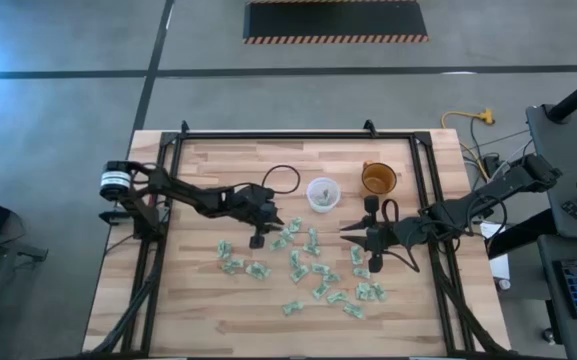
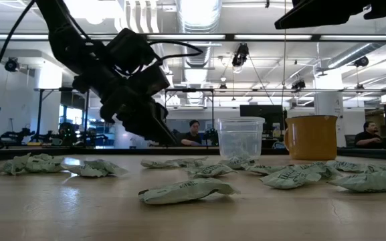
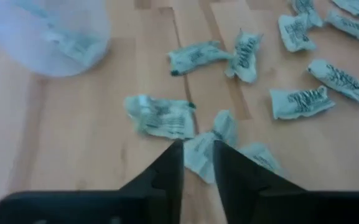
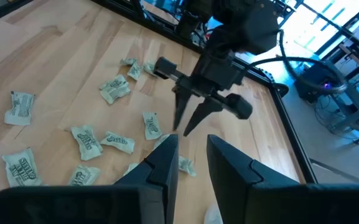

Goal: Pick and place Stevia / Truvia into bins
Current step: Put the green stevia packet into the transparent bin

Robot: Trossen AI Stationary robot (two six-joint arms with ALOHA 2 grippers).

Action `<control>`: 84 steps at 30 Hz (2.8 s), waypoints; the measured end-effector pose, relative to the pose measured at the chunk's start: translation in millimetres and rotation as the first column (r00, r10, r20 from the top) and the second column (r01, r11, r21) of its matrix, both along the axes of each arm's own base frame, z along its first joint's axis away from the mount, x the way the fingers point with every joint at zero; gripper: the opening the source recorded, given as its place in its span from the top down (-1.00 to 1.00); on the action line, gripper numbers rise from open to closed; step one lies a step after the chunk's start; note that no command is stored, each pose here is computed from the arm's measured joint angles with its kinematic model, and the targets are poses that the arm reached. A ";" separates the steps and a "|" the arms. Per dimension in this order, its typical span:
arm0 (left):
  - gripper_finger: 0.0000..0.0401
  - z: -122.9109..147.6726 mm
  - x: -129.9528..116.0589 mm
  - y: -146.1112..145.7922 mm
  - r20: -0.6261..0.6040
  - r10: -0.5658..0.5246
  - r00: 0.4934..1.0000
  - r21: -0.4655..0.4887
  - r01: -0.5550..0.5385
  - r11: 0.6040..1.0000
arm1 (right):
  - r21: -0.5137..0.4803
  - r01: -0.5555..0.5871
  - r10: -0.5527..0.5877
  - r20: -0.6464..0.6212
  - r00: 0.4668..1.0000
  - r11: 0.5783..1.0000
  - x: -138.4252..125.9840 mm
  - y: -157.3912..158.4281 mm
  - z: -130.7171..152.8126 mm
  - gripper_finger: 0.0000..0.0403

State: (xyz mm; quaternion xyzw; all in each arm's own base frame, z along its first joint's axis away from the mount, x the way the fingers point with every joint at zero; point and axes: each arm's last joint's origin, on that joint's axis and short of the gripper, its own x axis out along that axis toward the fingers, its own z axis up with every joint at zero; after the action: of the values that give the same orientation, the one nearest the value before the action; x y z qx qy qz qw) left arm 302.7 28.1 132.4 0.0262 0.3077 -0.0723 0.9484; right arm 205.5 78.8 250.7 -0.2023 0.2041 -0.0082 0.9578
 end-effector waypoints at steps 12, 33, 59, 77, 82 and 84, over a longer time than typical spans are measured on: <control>0.16 -16.1 13.0 -1.2 -0.038 -0.030 0.999 -0.058 0.028 0.998 | 0.000 0.002 -0.002 -0.006 1.000 1.000 -0.5 -0.2 -2.2 0.64; 0.94 -9.2 17.2 0.1 -0.016 -0.019 1.000 -0.007 0.019 1.000 | -0.008 0.002 -0.002 -0.025 1.000 1.000 -1.3 -0.7 -4.2 0.65; 0.99 58.4 78.7 16.4 0.405 0.195 0.893 0.321 -0.339 0.884 | -0.009 0.004 -0.004 -0.029 1.000 1.000 -1.6 -0.9 -5.2 0.70; 0.50 70.4 98.2 33.8 0.264 0.264 0.928 0.358 -0.348 0.866 | 0.056 0.052 -0.047 -0.084 0.995 0.997 -4.7 -2.3 -10.8 0.72; 0.33 80.5 86.7 26.1 0.182 0.254 0.950 0.373 -0.306 0.876 | 0.148 0.107 -0.070 -0.237 0.969 0.983 -13.3 -4.5 -23.8 0.72; 0.30 88.1 79.4 17.9 0.143 0.241 0.960 0.374 -0.278 0.885 | 0.234 0.125 -0.047 -0.316 0.948 0.964 -17.7 -4.1 -30.1 0.72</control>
State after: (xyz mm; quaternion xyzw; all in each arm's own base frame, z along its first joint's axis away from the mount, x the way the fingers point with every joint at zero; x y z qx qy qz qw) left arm 382.0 46.0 220.5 0.1766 0.2726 0.1193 0.9382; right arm 187.8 74.6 220.6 -0.0692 0.3589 0.0073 0.9308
